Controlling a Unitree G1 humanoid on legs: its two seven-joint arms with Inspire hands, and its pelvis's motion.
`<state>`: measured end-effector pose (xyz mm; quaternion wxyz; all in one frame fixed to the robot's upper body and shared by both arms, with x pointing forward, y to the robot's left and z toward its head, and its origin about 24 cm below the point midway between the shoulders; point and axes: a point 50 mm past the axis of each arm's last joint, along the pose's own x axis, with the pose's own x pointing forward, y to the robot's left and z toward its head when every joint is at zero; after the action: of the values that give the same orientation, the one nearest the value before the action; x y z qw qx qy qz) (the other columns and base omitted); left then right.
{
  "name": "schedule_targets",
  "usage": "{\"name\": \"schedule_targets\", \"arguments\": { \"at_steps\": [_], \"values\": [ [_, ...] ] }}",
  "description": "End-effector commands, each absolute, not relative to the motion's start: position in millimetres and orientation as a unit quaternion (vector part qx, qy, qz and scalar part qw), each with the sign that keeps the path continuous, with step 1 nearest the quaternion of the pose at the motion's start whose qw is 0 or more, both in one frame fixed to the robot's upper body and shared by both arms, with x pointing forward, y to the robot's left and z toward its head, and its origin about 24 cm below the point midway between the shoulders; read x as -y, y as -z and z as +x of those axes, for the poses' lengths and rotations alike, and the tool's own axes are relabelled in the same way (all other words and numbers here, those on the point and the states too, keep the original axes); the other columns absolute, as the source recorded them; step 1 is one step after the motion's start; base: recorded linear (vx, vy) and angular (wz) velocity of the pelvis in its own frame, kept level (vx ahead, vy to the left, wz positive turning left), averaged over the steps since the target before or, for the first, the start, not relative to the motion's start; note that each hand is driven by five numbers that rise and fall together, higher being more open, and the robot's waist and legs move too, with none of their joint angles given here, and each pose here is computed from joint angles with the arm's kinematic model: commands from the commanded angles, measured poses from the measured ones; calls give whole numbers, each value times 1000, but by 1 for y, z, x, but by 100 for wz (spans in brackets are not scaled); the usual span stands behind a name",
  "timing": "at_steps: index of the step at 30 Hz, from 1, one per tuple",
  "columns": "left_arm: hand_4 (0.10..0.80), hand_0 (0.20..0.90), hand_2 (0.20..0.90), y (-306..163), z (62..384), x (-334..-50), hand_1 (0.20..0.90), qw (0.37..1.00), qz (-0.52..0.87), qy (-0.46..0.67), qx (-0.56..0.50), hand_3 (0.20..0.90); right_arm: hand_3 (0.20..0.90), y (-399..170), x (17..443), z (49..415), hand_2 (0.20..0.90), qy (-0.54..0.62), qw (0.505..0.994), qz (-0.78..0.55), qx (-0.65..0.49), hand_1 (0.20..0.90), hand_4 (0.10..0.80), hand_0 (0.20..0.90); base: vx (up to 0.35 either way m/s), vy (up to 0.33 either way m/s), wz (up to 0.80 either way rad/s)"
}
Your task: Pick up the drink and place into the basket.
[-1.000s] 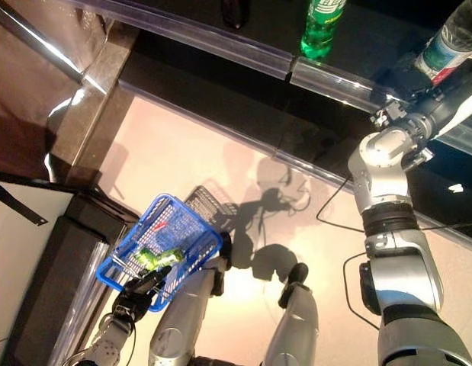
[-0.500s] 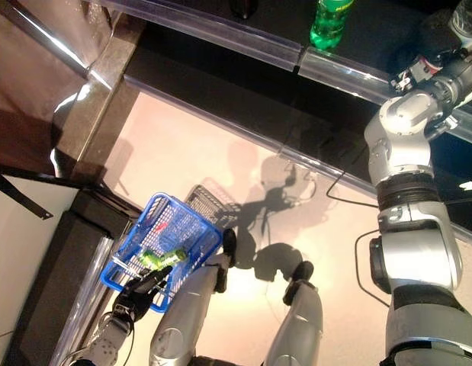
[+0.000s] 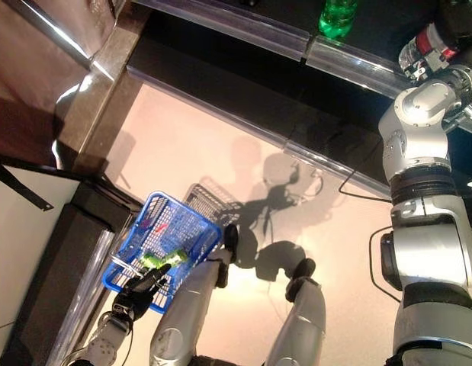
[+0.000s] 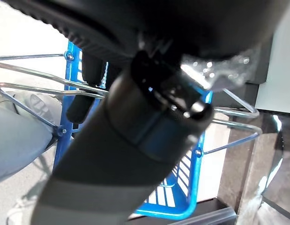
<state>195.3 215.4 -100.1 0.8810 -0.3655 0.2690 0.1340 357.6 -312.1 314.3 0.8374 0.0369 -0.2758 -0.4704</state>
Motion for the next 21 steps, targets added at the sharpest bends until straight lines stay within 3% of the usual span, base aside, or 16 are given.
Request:
{"name": "schedule_targets", "arguments": {
  "at_steps": [1,12,21],
  "values": [
    [100,300,300,93,176,-225,300,900,-361,-110,-220,200,200,-394,328,307,300,445,768,40,458,300,100,300,-40,-33,0],
    [100,300,300,83,178,-239,300,906,-368,-142,-157,200,200,-368,306,293,300,368,788,8,494,300,100,300,-28,-7,-2],
    [100,300,300,68,174,-243,300,914,-370,-144,-88,200,200,-319,260,270,300,232,824,10,517,300,100,300,49,-19,-2]
  ]
}}
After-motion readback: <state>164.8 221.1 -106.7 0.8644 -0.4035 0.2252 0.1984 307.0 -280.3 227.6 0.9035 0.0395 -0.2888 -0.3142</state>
